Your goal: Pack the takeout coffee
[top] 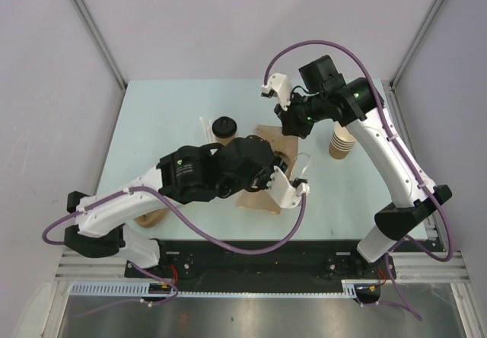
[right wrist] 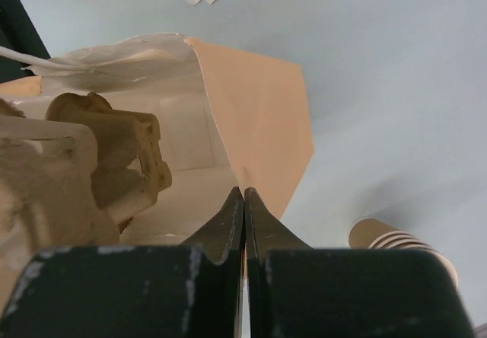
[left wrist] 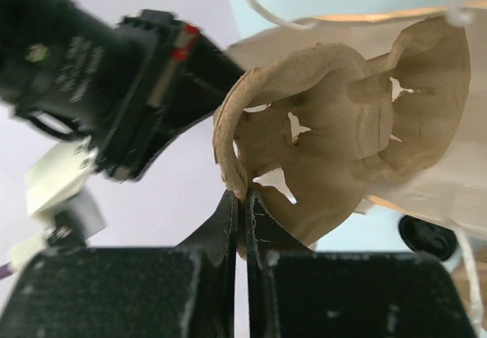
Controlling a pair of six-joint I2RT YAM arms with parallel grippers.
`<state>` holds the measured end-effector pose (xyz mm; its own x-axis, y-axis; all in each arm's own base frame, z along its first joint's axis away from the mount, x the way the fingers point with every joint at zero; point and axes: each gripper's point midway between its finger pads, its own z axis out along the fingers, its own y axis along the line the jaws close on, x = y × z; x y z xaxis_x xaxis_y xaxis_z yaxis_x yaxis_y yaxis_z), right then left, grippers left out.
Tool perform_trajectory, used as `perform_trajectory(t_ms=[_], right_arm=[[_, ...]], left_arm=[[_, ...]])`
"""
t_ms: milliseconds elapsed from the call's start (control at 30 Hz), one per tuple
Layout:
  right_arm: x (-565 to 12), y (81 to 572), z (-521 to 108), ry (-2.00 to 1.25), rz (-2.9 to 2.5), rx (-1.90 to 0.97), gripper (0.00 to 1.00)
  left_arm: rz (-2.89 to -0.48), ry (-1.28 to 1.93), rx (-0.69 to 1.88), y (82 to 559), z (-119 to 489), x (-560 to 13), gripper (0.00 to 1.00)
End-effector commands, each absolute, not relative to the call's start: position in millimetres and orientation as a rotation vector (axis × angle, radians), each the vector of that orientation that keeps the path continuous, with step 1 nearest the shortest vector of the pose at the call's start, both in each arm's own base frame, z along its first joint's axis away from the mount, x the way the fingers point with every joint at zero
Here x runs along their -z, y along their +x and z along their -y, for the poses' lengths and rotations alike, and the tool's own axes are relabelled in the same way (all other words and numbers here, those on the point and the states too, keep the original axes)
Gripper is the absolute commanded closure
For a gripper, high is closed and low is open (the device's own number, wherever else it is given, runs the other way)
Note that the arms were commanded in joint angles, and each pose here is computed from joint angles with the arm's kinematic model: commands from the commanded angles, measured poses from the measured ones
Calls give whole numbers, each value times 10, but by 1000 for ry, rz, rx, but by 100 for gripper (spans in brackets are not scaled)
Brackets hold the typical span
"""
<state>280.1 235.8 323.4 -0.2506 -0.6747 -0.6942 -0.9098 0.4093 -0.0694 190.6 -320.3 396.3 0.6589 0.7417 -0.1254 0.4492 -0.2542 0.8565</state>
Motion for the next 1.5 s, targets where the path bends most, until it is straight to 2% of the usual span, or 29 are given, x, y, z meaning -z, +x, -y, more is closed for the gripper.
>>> perform_trajectory(t_ms=[0,333,667,967,1467], right_arm=[[-3334,2772,-2390,-1331,-1966,-455,100],[-3316,2622,-2455,-1382,-1940,-519,100],[-3316,2466,-2521,-1444,-1898,-587,100],[-3259,2469,-2540,-1450,-1916,-590,100],[-3318,2458,-2569,-1436,-1905,-612,100]], left_arm=[[-1005,1907,-339,1860,3171,-3806,100],[-1053,1944,-285,1861,3188,-3221,100],[-1062,1865,-249,2116,3203,-3134,100],[-1060,1957,-267,2128,3213,-2723,100],[-1217,2003,-232,2276,3123,-2349,100]])
